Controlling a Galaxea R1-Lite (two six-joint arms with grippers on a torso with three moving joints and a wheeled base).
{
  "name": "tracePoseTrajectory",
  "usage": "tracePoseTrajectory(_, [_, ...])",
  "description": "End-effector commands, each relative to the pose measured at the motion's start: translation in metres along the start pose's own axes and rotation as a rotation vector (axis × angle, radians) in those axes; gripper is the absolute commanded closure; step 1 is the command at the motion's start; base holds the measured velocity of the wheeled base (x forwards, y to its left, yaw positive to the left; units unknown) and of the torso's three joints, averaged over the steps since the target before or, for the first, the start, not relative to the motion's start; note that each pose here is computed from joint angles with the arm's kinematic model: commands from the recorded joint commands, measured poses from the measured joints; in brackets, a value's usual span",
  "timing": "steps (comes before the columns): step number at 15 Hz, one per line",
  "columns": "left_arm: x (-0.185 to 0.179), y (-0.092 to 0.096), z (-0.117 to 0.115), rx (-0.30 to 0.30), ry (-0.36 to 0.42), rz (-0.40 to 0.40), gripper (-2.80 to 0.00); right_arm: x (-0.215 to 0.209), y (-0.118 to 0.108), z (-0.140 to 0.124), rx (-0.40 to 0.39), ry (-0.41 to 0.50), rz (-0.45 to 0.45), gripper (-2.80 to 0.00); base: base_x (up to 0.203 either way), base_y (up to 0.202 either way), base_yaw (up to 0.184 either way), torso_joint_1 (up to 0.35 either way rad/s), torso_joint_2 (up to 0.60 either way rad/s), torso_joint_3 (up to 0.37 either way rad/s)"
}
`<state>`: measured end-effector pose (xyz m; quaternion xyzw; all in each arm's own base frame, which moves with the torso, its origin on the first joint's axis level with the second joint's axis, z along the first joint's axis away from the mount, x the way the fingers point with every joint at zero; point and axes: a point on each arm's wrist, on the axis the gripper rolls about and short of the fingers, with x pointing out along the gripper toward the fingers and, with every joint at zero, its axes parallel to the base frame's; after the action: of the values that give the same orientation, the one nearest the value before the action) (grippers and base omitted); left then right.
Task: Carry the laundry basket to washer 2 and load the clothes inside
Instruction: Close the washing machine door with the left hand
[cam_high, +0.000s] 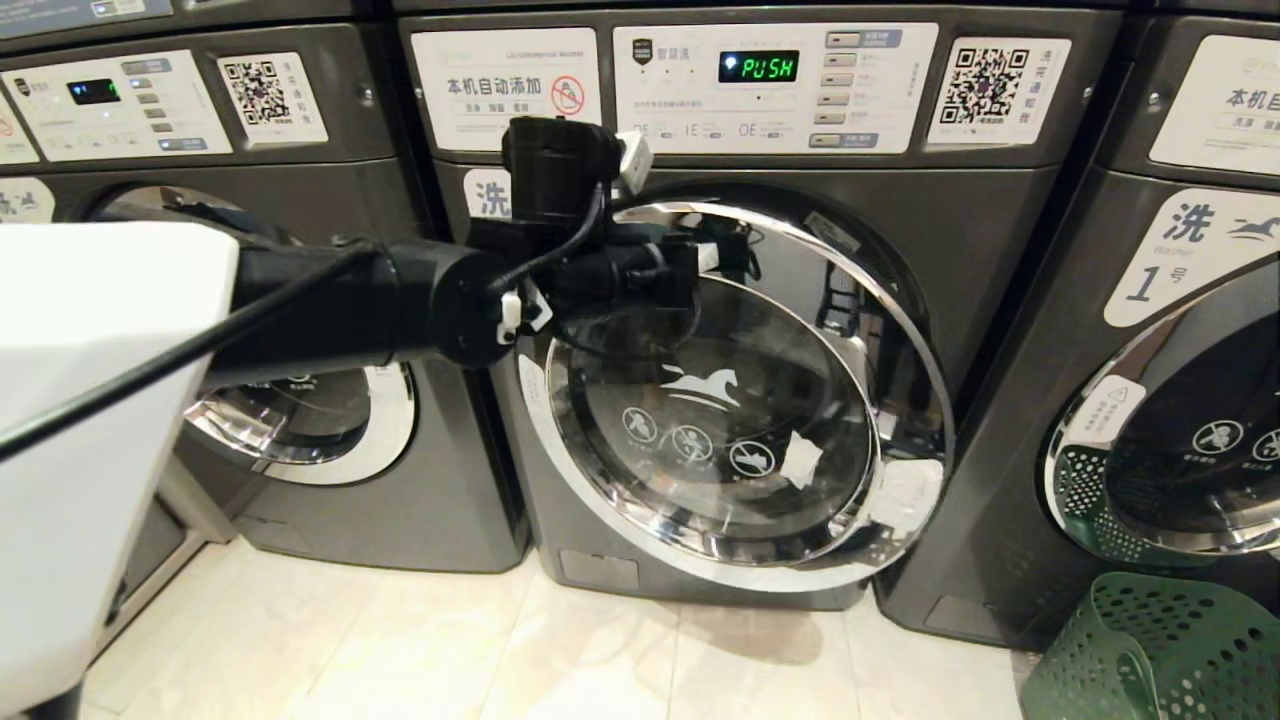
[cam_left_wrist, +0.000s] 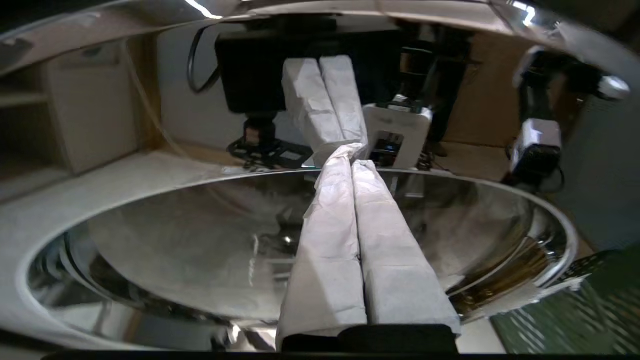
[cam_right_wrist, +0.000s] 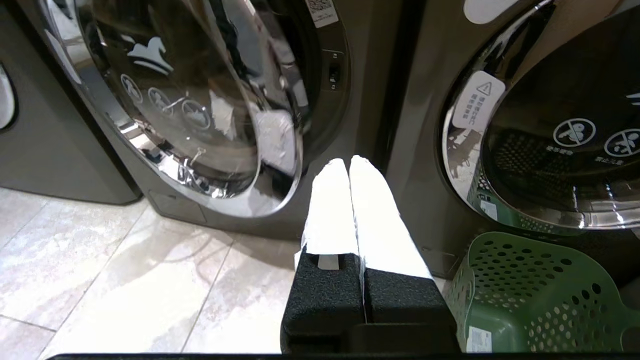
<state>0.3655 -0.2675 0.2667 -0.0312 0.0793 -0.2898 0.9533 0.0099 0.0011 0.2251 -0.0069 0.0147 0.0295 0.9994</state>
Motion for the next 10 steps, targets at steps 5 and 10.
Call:
tracePoseTrajectory(5, [0.055,0.045,-0.045,0.242,-0.155,0.292,0.0,-0.005,0.0,-0.016,-0.064,0.014,-0.005,0.0,0.0,0.0,0.0,0.0,0.0,0.0])
tracePoseTrajectory(10, [0.012,0.0,0.014,0.222,-0.283,0.223,0.0,-0.004,0.0,0.0,-0.045,-0.005,-0.002,0.0,0.0,0.0,0.0,0.0,0.0,0.0])
